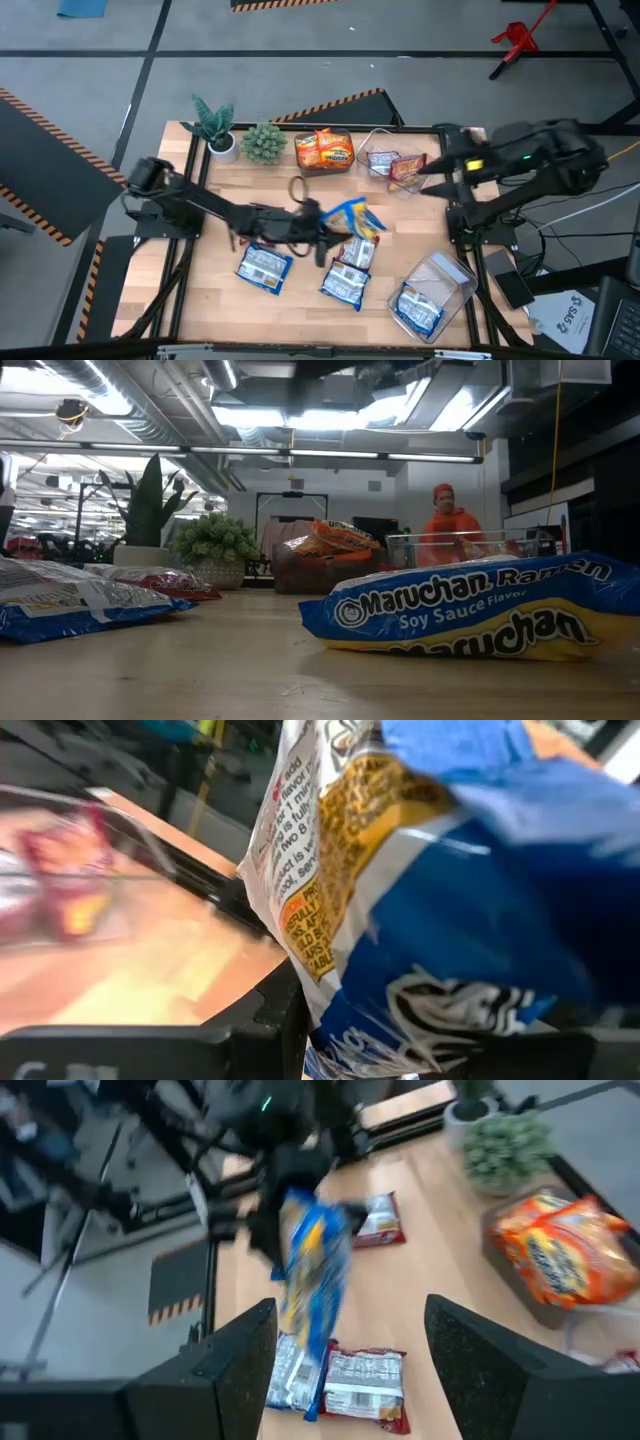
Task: Sort Maruchan noodles
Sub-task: Put the blue noodle pack into the bottom transparent bin
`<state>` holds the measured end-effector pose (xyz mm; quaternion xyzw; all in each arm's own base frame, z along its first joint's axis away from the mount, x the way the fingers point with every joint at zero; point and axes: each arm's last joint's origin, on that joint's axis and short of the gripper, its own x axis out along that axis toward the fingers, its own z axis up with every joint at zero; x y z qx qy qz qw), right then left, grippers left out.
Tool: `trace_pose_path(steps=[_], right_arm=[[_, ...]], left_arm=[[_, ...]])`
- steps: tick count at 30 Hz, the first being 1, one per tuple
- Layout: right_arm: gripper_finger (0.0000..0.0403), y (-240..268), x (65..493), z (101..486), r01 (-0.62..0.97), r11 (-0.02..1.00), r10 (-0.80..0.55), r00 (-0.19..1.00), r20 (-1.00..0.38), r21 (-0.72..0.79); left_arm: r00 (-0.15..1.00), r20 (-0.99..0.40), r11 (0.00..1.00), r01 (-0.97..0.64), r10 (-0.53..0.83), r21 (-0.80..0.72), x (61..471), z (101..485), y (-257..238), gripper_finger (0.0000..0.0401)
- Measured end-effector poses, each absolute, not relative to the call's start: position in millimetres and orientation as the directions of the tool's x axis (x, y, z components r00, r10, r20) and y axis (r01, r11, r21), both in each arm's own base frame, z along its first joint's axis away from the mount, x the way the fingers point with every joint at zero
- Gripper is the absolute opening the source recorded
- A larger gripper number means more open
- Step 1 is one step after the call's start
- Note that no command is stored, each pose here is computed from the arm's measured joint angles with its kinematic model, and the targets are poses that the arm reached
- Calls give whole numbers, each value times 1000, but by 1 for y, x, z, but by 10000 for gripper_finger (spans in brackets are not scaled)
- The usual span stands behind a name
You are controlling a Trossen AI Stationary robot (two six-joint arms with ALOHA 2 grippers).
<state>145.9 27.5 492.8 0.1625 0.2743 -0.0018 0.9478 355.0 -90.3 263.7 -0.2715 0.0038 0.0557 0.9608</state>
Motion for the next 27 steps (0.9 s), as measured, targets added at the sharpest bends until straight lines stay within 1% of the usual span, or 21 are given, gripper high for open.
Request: trace_pose_path(steps=[3, 8, 14, 20, 27], right_arm=[[237, 23, 129, 497, 143, 934, 39, 869, -494, 326], [237, 18, 115, 501, 171, 930, -3, 888, -459, 325], [237, 16, 107, 499, 188, 929, -13, 878, -479, 319], [237, 17, 109, 495, 202, 932, -18, 856, -516, 303], [237, 16, 106, 492, 213, 934, -22, 836, -548, 288]], left_arm=[[996, -66, 850, -83, 57, -520, 386, 265, -95, 124], [992, -124, 859, -44, -23, -511, 439, 264, -101, 124], [977, -159, 868, 48, -144, -495, 491, 262, -105, 125], [978, -129, 870, 82, -164, -486, 532, 250, -101, 126], [980, -90, 849, 105, -176, -517, 561, 236, -103, 127]])
